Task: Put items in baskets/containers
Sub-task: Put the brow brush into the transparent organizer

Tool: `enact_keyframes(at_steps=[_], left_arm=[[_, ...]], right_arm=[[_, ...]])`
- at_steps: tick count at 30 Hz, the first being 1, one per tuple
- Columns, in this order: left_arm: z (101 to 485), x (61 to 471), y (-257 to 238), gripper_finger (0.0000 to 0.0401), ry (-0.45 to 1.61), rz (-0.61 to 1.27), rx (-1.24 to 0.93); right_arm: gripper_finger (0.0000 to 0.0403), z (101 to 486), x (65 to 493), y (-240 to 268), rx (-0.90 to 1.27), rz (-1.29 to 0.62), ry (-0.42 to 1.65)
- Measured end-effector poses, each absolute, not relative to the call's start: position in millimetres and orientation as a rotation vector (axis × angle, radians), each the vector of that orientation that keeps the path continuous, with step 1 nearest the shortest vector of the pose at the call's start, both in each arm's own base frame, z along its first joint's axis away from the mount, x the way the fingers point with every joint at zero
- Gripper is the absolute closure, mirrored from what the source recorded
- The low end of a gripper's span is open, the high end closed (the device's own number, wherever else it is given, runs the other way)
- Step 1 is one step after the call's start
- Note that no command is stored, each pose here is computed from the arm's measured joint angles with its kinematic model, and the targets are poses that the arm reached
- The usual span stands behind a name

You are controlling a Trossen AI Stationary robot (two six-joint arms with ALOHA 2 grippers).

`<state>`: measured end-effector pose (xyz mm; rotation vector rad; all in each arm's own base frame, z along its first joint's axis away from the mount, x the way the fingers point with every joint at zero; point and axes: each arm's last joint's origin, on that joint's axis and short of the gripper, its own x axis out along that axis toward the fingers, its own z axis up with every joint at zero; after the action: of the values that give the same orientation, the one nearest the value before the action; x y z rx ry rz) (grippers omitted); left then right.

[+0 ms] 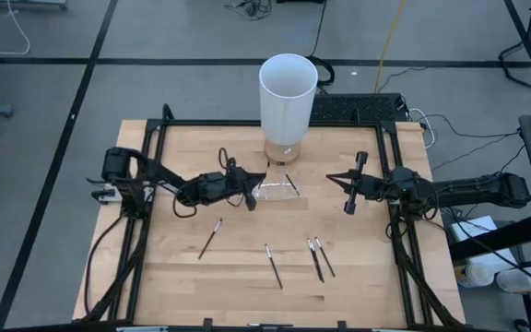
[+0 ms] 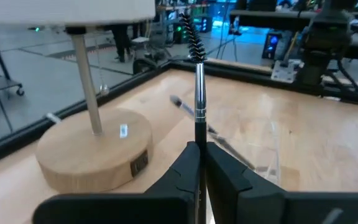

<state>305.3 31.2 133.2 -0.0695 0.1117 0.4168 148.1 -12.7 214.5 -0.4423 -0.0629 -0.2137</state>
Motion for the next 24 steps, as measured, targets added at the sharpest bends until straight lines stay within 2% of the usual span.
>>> enact_keyframes(at_steps=[14, 19, 24], left_arm=[[125, 306, 32, 0.0382, 0.132, 0.468, -0.063], [124, 305, 35, 0.0381, 0.134, 0.461, -0.121], [121, 305, 37, 0.0357, 0.155, 0.462, -0.155]], right_arm=[[0.0403, 215, 148, -13, -0.452, -0.216, -0.067], [0.0403, 215, 148, -13, -0.456, -0.216, -0.07], [0.0403, 217, 148, -13, -0.453, -0.218, -0.085]])
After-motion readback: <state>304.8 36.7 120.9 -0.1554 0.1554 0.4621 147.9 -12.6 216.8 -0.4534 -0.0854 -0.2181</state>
